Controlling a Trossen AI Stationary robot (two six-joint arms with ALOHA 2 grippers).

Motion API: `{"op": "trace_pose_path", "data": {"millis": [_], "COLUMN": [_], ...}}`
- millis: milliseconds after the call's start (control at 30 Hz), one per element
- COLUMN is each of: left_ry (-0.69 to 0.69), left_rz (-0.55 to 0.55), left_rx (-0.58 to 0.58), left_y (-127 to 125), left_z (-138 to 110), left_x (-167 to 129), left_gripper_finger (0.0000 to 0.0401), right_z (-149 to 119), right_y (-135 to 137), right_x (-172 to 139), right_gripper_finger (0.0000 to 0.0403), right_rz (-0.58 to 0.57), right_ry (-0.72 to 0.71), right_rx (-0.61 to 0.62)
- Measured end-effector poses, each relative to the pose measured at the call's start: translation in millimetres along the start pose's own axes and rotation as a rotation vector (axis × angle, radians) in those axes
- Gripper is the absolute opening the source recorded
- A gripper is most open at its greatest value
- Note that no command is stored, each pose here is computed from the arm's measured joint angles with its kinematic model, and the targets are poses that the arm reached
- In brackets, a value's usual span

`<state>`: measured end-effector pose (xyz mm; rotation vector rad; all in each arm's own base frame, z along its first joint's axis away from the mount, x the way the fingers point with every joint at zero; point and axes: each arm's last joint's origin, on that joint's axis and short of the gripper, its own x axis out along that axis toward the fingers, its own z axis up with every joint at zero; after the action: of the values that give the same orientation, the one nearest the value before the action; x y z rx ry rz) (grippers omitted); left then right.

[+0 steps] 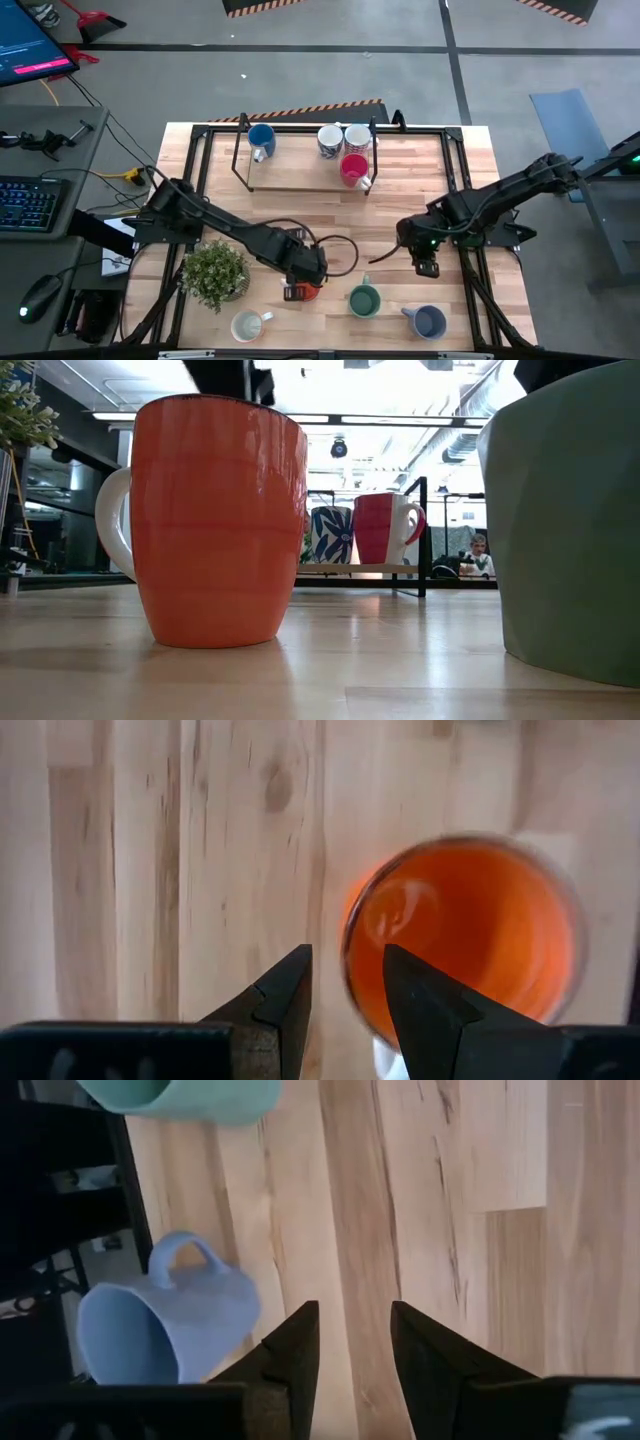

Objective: Place coffee mugs
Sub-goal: Put the orange mug on the shelf

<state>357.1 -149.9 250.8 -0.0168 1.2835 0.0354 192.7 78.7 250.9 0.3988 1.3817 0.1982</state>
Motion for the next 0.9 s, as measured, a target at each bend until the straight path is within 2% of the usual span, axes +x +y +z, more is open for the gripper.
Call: {"op": "trace_pose_path", "data": {"millis": [233,467,700,800,900], "left_ry": [0.053,0.123,0.112,0.115,0.115], "left_rz": [-0.016,-0.008,-0.003,0.005,0.013], "left_rx": [0.014,0.021,0.021,0.022,0.014], "left_y": [-4.7,-6.9,-4.8,-3.9,-1.2], "left_z": [0.4,-2.2,0.7,0.4,1.3], "left_x": [18.7,37.6,39.7,39.7,40.0], "left_gripper_finger": [0.0115,0.0115,0.0112,0.0090,0.0039], "right_z": [-0.3,3.7,6.9,7.4,8.1], "right_y": [2.2,6.6,9.2,8.9,8.9], "right_x": [1.1,2.6,6.2,7.0,6.9], "right_gripper_finger": [0.0108,0.0108,0.0108,0.0108,0.0108], "right_rz": [-0.028,-0.007,0.000,-0.007,-0.017], "right_ry": [-0.022,-0.065,-0.077,-0.077,-0.093], "right_rx": [0.009,0.042,0.051,0.053,0.052]}}
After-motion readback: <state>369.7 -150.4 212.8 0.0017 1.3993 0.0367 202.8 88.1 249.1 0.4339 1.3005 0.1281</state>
